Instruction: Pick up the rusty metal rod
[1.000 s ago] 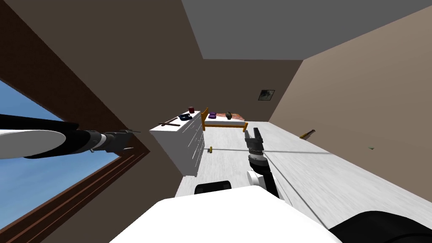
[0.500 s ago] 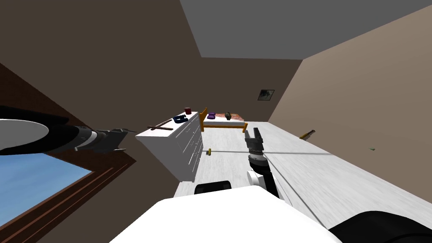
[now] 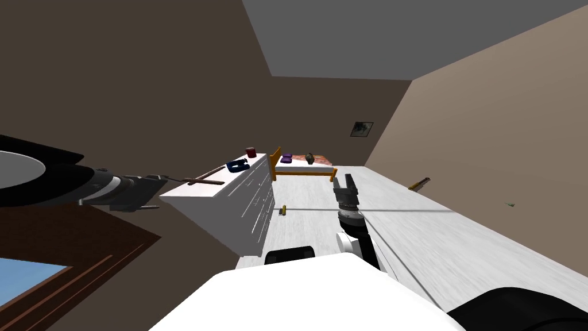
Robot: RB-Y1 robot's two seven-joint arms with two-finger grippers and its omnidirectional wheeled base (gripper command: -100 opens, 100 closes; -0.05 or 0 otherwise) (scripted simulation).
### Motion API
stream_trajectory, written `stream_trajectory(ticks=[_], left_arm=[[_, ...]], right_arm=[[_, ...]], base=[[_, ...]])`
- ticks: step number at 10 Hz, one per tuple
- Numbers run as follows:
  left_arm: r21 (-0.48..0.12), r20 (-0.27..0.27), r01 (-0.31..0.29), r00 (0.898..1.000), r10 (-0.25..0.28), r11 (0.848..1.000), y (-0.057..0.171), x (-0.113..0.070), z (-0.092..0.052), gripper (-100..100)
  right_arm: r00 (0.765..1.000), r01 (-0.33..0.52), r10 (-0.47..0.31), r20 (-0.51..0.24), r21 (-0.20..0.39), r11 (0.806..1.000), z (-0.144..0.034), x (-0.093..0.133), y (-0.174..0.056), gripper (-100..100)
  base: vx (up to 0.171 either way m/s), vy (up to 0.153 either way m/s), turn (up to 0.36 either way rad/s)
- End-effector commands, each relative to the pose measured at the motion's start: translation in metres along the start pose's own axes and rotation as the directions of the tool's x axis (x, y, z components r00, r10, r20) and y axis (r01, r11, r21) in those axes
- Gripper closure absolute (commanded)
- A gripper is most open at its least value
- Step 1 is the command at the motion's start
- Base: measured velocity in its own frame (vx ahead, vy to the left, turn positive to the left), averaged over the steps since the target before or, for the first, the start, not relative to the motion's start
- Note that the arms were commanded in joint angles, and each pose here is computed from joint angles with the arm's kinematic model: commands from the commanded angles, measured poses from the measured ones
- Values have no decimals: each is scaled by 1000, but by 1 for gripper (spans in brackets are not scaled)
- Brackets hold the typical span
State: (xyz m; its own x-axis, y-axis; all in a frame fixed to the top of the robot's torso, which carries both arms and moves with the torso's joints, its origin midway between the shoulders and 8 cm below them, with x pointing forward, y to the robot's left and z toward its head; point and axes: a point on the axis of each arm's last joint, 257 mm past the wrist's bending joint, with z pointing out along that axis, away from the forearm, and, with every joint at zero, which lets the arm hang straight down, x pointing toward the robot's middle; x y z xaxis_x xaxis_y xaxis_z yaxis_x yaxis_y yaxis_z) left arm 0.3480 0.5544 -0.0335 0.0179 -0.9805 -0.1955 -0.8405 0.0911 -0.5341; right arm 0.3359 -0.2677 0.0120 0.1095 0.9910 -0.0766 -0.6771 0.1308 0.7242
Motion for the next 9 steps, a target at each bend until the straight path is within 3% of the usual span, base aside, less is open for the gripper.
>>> stream_trajectory(ticks=[1,2,7,9], left_arm=[[-38,-3,-10,1000,10,999,7,0,-5,-100],[-55,-5,-25,1000,25,998,7,-2,-13,-100],[-163,-21,-47,999,44,985,28,-2,-26,-100],[-228,-35,-58,998,52,972,42,-1,-32,-100]], right_arm=[[1000,0,0,0,0,1000,0,0,0,0],[1000,0,0,0,0,1000,0,0,0,0],[1000,0,0,0,0,1000,0,0,0,0],[1000,0,0,0,0,1000,0,0,0,0]], base=[[162,-46,-13],[159,-38,-32],[133,-22,-20],[112,-15,-26]])
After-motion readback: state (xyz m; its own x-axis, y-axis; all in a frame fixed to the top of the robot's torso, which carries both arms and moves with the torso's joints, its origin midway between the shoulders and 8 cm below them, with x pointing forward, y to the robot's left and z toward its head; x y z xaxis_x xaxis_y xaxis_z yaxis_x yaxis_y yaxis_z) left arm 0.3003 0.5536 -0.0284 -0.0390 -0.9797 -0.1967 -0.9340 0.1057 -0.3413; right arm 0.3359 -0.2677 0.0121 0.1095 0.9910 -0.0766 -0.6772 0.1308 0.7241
